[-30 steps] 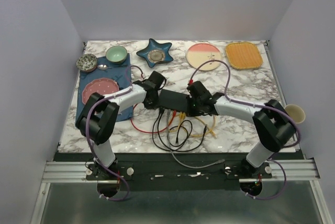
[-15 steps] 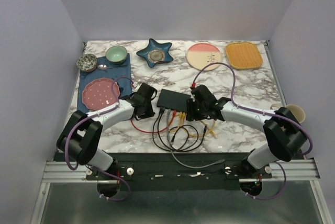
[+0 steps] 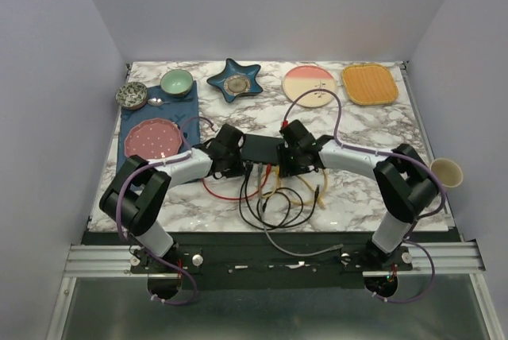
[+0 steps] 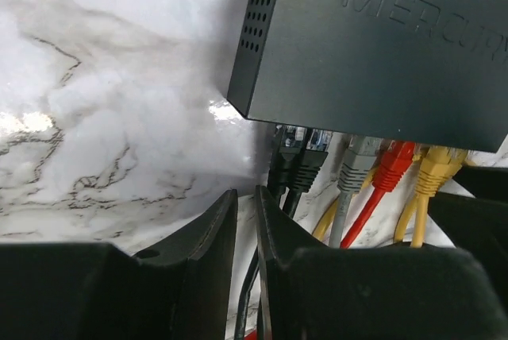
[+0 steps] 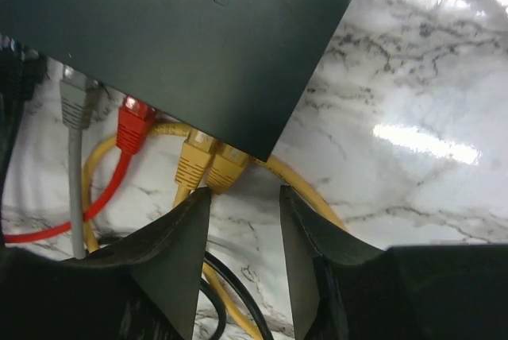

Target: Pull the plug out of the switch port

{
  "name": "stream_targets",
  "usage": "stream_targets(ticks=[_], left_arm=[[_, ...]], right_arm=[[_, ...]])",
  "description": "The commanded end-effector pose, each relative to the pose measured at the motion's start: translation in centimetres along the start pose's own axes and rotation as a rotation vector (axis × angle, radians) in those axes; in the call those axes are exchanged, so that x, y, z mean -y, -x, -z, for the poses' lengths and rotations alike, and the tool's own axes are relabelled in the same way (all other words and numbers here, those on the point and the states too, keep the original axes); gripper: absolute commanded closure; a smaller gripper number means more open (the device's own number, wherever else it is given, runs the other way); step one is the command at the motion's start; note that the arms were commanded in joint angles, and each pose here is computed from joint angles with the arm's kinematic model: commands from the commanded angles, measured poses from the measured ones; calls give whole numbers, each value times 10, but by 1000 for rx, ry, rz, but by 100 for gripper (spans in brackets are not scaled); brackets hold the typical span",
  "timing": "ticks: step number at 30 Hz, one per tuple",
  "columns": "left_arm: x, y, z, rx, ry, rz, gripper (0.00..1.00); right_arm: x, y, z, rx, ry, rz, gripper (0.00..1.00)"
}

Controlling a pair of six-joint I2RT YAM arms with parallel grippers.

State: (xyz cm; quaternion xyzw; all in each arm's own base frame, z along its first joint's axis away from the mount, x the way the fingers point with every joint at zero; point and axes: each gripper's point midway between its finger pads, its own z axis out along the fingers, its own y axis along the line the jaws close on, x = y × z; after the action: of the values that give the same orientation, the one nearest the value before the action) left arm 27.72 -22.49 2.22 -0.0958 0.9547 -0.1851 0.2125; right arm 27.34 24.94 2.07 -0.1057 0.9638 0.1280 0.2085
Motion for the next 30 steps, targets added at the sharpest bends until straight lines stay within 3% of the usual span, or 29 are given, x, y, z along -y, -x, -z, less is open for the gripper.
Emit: stream_targets(ticks=[1, 10, 18, 24, 30], left_arm=[[5, -36, -11, -130, -11, -20, 71], [8, -14, -12, -84, 44, -22, 71], [4, 6, -4, 1, 76, -21, 71], [4, 20, -21, -43, 83, 13, 71], [1, 37, -25, -33, 100, 30, 71]], right_arm=[[14, 23, -23, 1, -21, -79, 50], [22, 77, -20, 65, -15, -187, 50], [68, 64, 37, 215, -198, -147, 46], [94, 34, 17, 119, -320, -118, 46], [96, 10, -6, 17, -317, -109, 48]])
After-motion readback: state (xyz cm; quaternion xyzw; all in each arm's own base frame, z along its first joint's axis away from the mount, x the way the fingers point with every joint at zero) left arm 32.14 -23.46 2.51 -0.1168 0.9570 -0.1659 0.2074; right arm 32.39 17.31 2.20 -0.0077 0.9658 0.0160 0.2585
